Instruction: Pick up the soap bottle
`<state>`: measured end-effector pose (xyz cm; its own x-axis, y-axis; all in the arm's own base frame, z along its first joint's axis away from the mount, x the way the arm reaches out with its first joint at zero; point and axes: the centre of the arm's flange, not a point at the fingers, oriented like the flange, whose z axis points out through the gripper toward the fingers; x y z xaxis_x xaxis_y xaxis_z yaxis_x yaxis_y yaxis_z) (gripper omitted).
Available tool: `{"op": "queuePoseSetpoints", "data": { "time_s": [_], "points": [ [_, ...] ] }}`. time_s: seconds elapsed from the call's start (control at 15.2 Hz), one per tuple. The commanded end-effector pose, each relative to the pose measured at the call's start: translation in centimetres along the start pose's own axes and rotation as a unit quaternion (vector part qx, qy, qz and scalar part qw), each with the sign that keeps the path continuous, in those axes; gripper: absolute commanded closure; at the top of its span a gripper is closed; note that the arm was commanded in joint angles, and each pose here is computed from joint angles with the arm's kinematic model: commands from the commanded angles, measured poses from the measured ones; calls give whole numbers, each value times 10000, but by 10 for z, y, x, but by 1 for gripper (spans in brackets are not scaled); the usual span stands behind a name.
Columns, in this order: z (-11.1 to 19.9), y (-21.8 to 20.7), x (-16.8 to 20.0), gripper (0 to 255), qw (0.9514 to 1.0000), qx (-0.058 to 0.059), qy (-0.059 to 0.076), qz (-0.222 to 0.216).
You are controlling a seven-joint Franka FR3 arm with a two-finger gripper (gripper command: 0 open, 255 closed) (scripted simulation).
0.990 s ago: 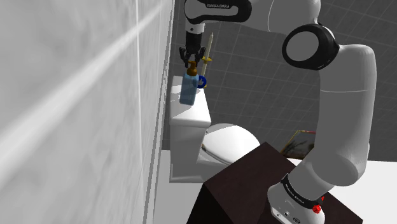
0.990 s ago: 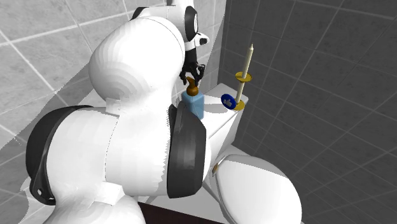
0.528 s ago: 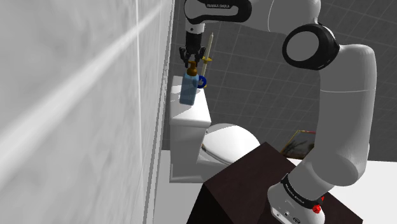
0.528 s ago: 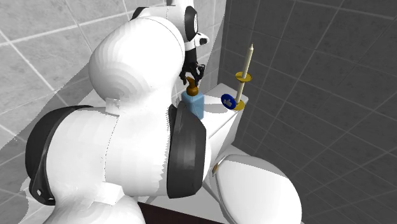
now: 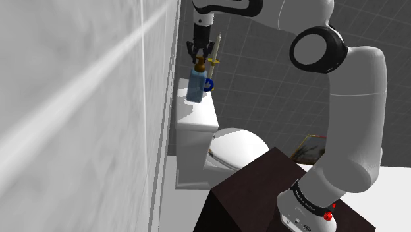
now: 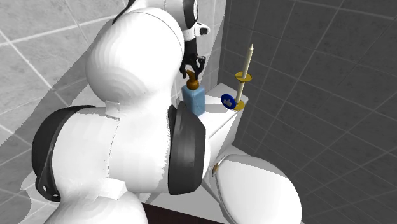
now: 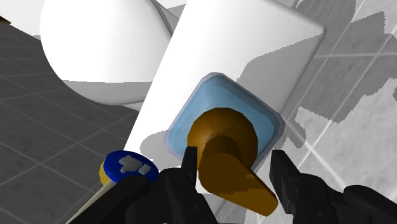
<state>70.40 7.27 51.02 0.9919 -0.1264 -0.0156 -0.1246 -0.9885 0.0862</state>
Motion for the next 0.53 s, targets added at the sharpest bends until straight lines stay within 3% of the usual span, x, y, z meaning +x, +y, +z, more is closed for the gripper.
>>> {"op": "queuePoseSetpoints", "data": {
  "time_s": [0.0,0.46],
  "points": [
    [-11,0,-1,255,10000,0,1,1],
    [-44,3,-1,255,10000,0,1,1]
  ]
}}
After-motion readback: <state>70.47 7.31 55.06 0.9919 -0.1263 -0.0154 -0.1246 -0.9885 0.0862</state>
